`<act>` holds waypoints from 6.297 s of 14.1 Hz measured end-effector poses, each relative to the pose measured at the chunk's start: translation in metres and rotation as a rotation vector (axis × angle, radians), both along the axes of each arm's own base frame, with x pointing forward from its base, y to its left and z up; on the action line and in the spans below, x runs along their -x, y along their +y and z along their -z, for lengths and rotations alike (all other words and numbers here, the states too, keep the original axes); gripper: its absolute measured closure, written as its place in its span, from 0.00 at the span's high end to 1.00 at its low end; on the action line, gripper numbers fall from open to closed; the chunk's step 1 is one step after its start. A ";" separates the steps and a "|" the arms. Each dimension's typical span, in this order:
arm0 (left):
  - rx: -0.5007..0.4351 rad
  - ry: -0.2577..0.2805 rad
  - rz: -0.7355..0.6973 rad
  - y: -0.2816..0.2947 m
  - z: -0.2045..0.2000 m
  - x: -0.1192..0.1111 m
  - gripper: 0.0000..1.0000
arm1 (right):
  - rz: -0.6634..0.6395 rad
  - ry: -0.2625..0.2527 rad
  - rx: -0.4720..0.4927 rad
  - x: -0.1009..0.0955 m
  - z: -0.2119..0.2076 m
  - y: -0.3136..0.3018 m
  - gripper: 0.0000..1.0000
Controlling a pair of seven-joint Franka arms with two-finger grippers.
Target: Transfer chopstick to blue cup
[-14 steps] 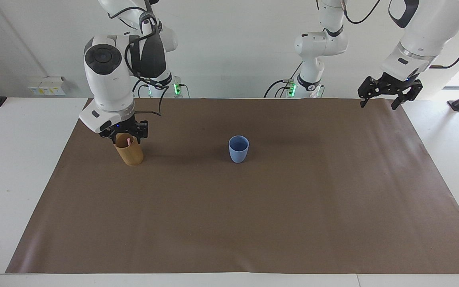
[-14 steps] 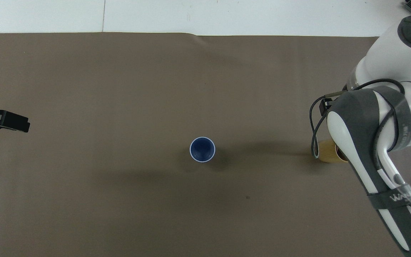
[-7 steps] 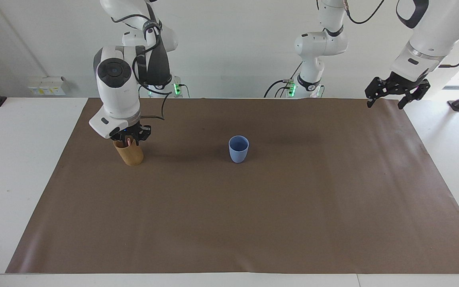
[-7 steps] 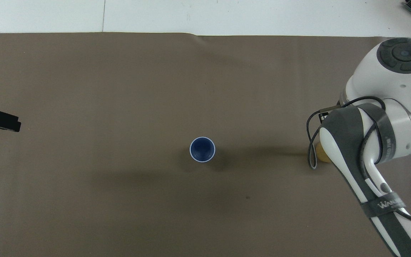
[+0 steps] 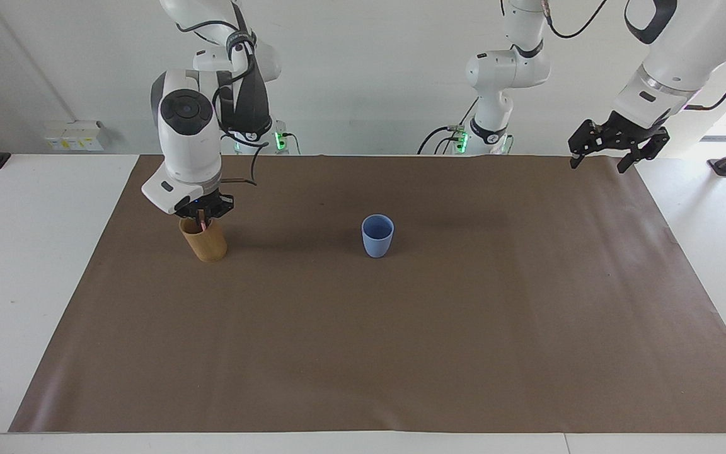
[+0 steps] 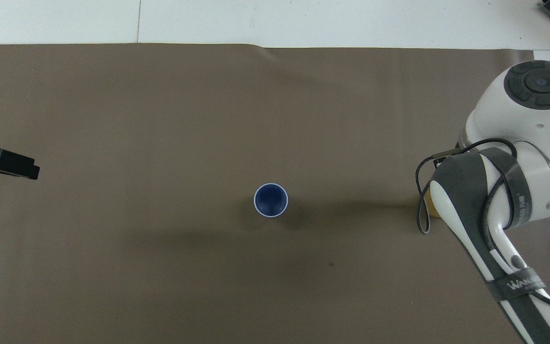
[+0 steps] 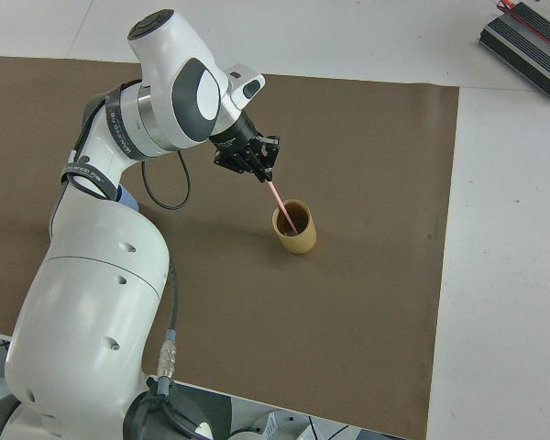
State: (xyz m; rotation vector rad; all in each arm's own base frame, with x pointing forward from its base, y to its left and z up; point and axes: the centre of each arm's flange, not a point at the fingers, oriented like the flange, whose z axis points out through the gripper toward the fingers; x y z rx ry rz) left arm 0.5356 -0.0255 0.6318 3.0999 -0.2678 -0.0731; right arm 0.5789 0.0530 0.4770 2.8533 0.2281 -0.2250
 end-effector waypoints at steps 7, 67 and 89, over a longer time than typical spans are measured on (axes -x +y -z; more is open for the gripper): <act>0.000 -0.010 0.000 0.000 -0.008 0.006 1.00 | 0.063 -0.134 -0.082 0.018 -0.082 -0.052 0.09; 0.000 -0.008 -0.005 0.003 -0.010 0.008 1.00 | 0.357 -0.315 -0.346 0.074 -0.134 0.046 1.00; 0.000 -0.008 -0.005 0.003 -0.011 0.008 1.00 | 0.286 -0.146 -0.208 0.039 -0.174 -0.063 1.00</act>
